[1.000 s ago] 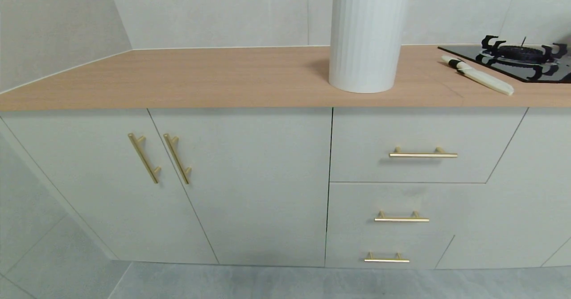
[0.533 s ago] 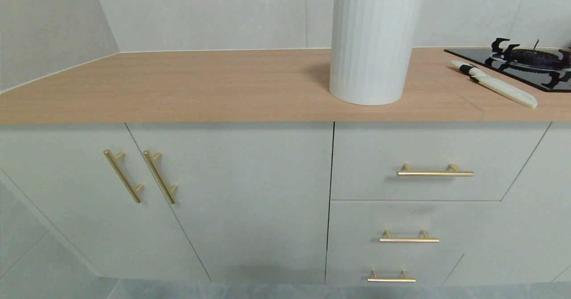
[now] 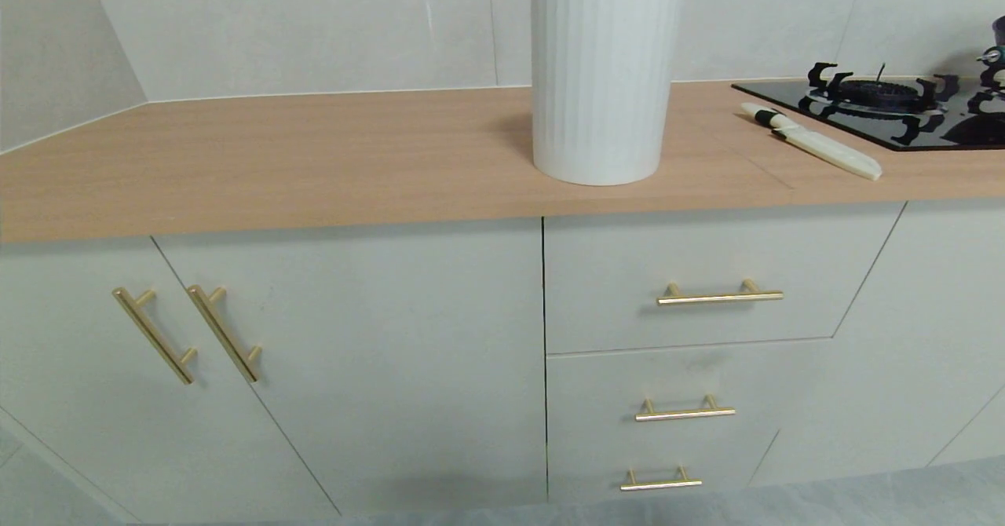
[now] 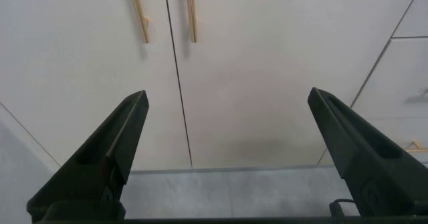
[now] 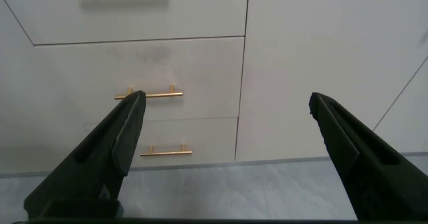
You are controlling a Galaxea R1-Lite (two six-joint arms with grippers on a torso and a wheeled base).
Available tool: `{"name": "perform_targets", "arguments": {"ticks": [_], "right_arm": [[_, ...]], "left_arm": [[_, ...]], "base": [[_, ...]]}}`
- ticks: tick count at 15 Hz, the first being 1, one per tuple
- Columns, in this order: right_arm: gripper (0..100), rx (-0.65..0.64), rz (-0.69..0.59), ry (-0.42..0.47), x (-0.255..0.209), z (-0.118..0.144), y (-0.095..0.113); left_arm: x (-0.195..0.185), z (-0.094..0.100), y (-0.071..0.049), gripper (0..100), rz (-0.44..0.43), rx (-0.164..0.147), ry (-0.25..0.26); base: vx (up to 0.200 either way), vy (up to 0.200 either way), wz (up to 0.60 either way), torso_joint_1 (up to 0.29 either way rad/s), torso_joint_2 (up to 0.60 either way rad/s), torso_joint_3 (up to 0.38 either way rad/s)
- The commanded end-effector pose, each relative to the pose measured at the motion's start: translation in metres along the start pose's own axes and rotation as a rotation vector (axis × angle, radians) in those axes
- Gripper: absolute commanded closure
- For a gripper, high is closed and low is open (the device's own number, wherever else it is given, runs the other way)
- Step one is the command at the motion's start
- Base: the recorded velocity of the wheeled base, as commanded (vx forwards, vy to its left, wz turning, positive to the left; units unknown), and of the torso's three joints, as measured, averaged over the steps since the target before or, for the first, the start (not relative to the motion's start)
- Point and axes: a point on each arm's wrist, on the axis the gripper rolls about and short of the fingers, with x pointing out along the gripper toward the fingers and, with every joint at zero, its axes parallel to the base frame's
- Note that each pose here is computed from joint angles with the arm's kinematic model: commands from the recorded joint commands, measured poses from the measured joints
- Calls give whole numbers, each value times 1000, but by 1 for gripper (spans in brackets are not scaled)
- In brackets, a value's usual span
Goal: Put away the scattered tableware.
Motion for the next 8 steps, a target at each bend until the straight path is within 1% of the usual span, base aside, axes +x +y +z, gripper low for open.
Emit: {"name": "perform_targets", "arguments": {"ticks": [1,7,8], "right_arm": [[0,0,1,2,0,0,0],[0,0,1,2,0,0,0],[0,0,1,2,0,0,0]], "left_arm": [[0,0,0,0,2,0,0],[0,0,0,0,2,1,0],[0,0,0,0,0,1,0]], "base": [[0,0,0,0,0,0],[0,0,0,0,0,0],[0,-200,0,-2,2,2]]}}
